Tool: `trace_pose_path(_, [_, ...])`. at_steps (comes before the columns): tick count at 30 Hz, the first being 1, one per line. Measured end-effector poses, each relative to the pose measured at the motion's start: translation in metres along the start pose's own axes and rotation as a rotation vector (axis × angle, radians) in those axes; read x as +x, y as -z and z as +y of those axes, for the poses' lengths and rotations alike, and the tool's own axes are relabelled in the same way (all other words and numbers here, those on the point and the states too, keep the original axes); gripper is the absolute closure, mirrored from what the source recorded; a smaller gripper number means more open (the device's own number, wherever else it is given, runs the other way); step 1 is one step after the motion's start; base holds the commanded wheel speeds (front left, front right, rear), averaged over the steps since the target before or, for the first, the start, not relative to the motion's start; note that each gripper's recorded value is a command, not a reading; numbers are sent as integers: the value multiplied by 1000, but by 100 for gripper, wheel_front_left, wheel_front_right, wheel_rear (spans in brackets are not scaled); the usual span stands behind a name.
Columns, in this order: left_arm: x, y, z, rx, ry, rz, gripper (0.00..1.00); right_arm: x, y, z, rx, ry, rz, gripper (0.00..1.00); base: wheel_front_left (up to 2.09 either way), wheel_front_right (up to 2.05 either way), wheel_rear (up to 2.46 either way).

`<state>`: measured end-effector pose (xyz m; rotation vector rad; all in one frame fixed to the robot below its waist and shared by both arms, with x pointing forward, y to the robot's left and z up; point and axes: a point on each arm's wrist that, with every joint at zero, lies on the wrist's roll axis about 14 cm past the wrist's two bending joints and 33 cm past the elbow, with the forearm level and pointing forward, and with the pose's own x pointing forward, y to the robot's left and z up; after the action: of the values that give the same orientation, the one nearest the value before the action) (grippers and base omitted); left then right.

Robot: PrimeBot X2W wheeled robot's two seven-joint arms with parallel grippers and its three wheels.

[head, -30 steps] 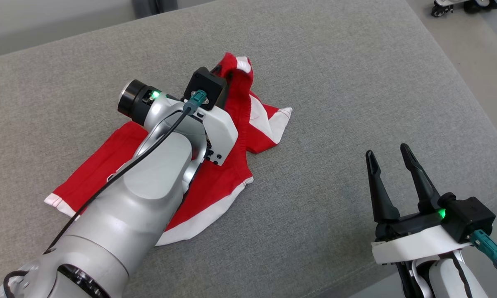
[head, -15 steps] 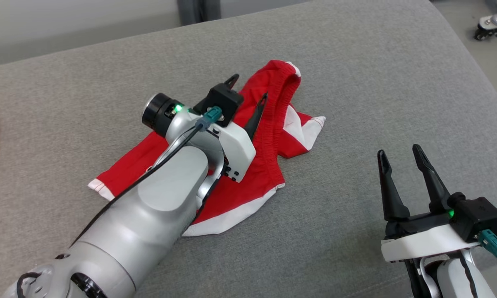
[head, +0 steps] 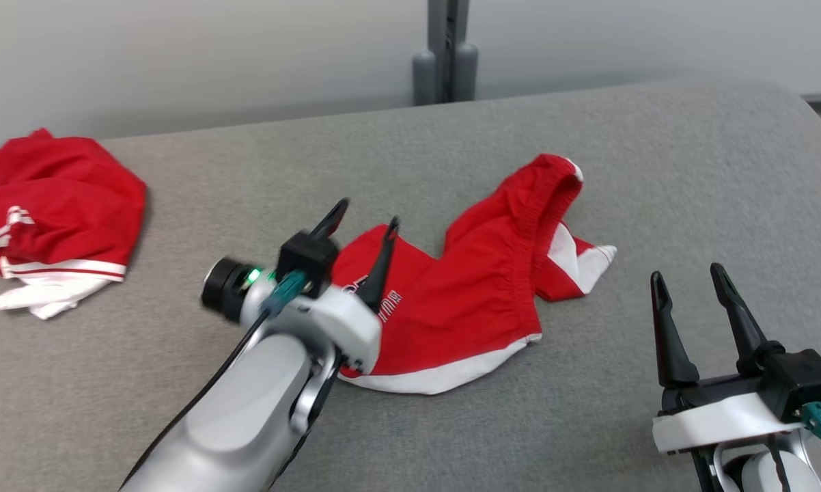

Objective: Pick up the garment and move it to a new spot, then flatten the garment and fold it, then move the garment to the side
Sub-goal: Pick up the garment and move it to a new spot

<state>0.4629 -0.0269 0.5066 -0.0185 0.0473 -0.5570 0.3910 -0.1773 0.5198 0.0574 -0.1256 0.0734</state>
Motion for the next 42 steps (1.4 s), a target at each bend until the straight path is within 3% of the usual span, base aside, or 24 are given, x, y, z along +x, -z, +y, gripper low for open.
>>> trace_pose_path(8, [-95, 9, 66, -105, -321, -49, 0, -2, -12, 24, 3, -68, -36, 0, 0, 0, 0])
trace_pose_path(15, [-161, 21, 93, -162, -523, -73, 0, -6, -14, 40, 32, -110, -40, 0, 0, 0, 0])
trace_pose_path(22, [-190, 36, 97, -185, -592, -59, 0, -12, -3, 47, 63, -126, -2, 0, 0, 0, 0])
trace_pose_path(42, [-198, 42, 103, -174, -610, -54, 0, -20, 6, 47, 82, -122, 25, 0, 0, 0, 0])
